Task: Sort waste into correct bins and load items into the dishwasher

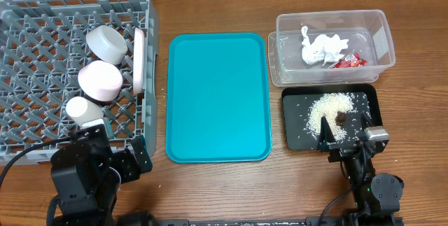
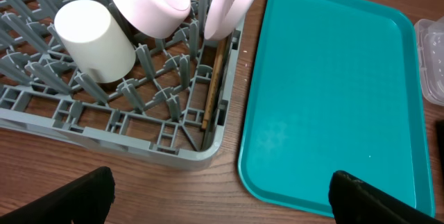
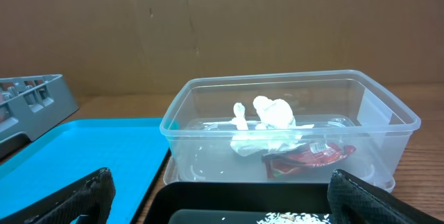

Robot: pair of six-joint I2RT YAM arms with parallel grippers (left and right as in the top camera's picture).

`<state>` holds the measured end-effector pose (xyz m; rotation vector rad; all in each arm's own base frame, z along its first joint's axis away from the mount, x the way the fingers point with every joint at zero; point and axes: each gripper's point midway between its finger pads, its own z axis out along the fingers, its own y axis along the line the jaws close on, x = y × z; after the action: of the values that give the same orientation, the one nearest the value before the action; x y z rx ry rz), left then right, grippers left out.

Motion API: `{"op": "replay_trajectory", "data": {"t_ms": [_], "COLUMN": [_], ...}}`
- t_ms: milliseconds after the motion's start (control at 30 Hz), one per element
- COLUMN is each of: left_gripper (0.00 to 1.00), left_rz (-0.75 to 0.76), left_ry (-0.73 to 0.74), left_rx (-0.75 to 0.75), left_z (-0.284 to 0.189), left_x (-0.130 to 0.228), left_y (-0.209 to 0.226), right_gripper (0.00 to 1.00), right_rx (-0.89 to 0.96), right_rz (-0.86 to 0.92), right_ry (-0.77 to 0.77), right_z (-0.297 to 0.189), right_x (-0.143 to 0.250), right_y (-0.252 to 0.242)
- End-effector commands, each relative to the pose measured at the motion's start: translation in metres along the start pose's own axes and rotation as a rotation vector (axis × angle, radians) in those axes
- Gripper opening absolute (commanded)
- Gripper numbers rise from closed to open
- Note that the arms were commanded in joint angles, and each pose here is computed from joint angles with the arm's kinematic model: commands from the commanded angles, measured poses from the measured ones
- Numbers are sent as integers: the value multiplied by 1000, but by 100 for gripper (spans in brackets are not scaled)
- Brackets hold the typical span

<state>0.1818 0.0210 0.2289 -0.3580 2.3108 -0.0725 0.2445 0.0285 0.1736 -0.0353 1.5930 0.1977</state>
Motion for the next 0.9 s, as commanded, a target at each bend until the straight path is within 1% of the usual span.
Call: {"op": "replay_trajectory", "data": {"t_ms": [0,333,367,400,500,600,667,700,733,767,833,867], "left_gripper": [100,100,100,100,100,100,100,100,100,100,100,100], "left_rz": [5,9,35,61,134,159,143,111,90,84,80,101], "left_ry": [-1,-8,-12,-20,-164,-310,-409,-466,-547,-616,-689,-758], "left_rx": [7,8,-19,0,76,153,191,211,236,255,272,279], "left_z": [0,-2,-4,-3,6,23,37,44,53,56,58,60], "left_x": [1,1,4,7,2,4,5,5,3,-1,-5,-10], "left_y": [-1,-1,3,-2,-18,-30,-34,-34,-36,-38,-39,-41], "right_gripper": [100,100,100,100,100,100,100,100,100,100,100,100], "right_rx": [4,4,4,4,4,4,4,4,4,4,4,4], "right_rz": [-4,-4,-4,-4,-4,-4,-4,-4,-4,-4,-4,-4], "right_ry": [-3,-3,-3,-3,-3,-3,-3,-3,-3,-3,-3,-3], "right_z": [0,0,0,0,0,0,0,0,0,0,0,0], "right_x": [2,2,2,2,2,2,2,2,2,2,2,2], "right_y": [-1,-1,-1,-1,-1,-1,-1,-1,-1,-1,-1,-1]}}
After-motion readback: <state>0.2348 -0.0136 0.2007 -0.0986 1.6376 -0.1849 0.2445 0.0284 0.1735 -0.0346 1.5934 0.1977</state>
